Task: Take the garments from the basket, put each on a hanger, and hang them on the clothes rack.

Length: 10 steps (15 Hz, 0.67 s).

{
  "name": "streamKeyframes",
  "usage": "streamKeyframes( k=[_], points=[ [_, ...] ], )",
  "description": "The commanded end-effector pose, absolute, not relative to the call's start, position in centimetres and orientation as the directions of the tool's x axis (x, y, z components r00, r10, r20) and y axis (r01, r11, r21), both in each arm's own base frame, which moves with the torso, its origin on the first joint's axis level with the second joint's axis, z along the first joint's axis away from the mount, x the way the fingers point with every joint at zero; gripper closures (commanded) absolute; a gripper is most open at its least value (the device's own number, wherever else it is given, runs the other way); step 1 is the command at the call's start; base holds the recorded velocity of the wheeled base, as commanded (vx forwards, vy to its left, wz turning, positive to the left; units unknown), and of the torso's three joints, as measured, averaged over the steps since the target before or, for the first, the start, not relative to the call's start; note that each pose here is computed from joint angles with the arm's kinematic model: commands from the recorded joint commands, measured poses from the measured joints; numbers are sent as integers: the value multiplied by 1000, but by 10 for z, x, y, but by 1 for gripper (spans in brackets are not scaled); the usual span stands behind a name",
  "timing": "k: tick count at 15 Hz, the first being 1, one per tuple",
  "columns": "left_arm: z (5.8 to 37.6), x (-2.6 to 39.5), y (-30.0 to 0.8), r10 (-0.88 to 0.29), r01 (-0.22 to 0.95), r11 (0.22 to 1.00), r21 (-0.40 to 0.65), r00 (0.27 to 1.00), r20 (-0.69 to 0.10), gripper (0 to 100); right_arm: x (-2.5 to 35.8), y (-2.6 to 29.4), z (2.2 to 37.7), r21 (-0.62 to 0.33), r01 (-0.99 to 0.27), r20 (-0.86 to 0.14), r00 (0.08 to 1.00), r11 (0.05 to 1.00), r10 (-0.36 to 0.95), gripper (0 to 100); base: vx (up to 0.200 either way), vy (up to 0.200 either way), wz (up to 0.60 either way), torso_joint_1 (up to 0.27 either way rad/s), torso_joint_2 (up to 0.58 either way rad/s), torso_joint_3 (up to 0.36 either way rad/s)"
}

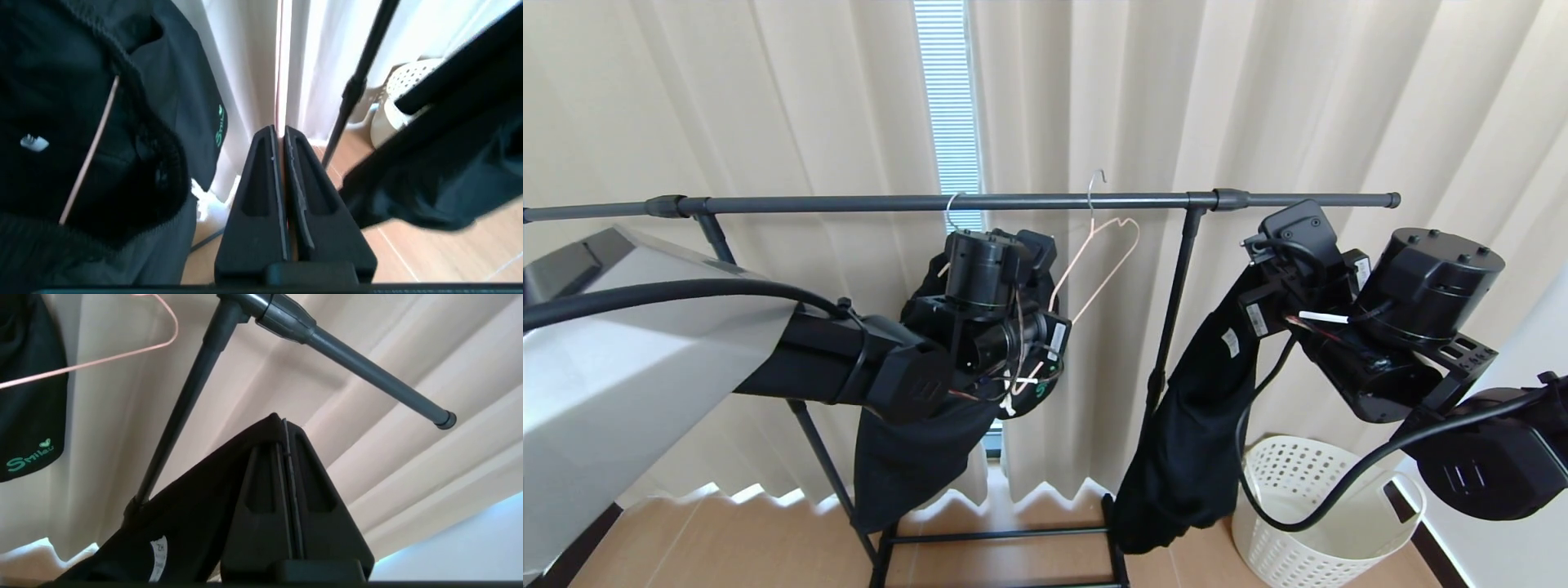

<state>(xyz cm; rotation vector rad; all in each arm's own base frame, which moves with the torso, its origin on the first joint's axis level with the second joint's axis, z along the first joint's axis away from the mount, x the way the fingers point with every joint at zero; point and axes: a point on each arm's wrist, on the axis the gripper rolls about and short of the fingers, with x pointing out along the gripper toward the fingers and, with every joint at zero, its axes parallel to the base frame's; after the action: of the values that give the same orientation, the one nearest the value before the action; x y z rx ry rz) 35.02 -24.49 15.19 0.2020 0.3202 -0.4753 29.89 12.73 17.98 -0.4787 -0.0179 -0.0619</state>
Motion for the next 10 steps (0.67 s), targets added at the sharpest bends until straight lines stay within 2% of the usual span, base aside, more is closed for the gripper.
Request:
streamKeyframes(
  k=[1, 10],
  points=[
    [160, 336, -240, -426, 484, 867, 117, 842, -332, 100, 299, 127, 180, -459, 65, 34, 998, 886, -55, 100, 0, 0, 0, 0, 0, 0],
    [136, 246, -196, -476, 532, 839, 112, 819, -320, 100, 302, 125, 178, -463, 71, 27, 997, 884, -66, 100, 0, 0, 0, 0, 0, 0]
  ],
)
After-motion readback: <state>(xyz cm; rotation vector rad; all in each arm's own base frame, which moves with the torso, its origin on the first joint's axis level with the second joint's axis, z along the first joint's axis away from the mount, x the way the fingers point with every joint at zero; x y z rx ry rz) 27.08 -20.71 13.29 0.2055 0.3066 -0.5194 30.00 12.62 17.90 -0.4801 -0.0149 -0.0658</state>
